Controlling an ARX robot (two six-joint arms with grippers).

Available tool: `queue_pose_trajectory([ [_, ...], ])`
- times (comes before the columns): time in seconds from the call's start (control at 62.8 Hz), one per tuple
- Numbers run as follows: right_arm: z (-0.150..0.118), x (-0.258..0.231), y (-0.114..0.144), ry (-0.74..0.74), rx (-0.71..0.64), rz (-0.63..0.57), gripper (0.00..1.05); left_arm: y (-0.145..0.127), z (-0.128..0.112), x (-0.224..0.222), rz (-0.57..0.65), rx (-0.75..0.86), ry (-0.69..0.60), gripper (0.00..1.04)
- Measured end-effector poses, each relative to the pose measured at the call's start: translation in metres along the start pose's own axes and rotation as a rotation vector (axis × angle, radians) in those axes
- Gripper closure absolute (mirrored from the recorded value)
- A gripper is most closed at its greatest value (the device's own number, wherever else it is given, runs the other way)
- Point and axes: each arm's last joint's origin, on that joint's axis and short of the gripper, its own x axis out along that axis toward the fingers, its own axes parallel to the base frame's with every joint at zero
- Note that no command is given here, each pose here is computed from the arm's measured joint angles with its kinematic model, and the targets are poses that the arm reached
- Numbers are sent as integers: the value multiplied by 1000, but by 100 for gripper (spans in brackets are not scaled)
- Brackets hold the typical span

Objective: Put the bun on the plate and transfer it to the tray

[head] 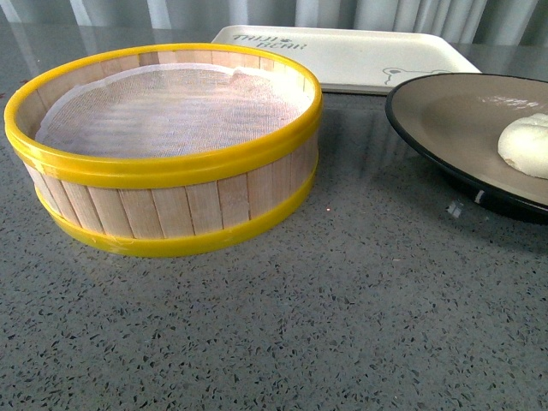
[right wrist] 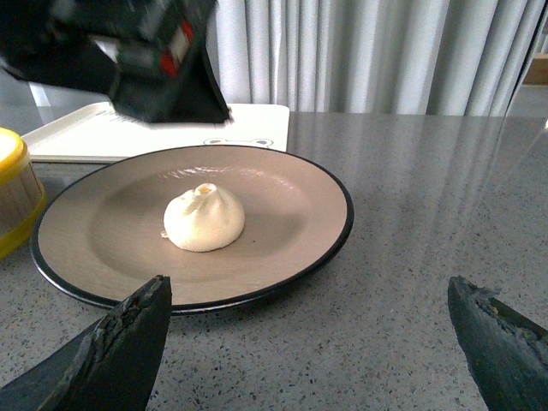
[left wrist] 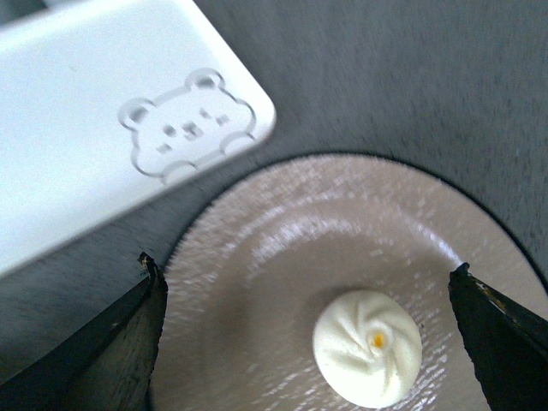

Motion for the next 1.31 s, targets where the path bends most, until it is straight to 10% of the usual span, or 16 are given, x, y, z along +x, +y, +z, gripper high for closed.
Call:
queue_pose_trajectory([
  [0.207, 0, 0, 0, 0, 0, 0, 9, 45, 24, -78, 143, -77, -196, 7],
  [0.542, 0, 0, 0, 0, 0, 0, 9, 87, -16, -166, 289, -110, -251, 7],
  [0.733, 0, 0, 0, 0, 0, -1, 9, 133, -85, -208, 504, -206, -499, 40],
  [1.067, 0, 0, 0, 0, 0, -1, 9, 165, -207, -219, 530, -195, -450, 99],
  [1.306, 0, 0, 0, 0, 0, 0, 9, 169, -245, -224, 548, -197, -455, 101],
])
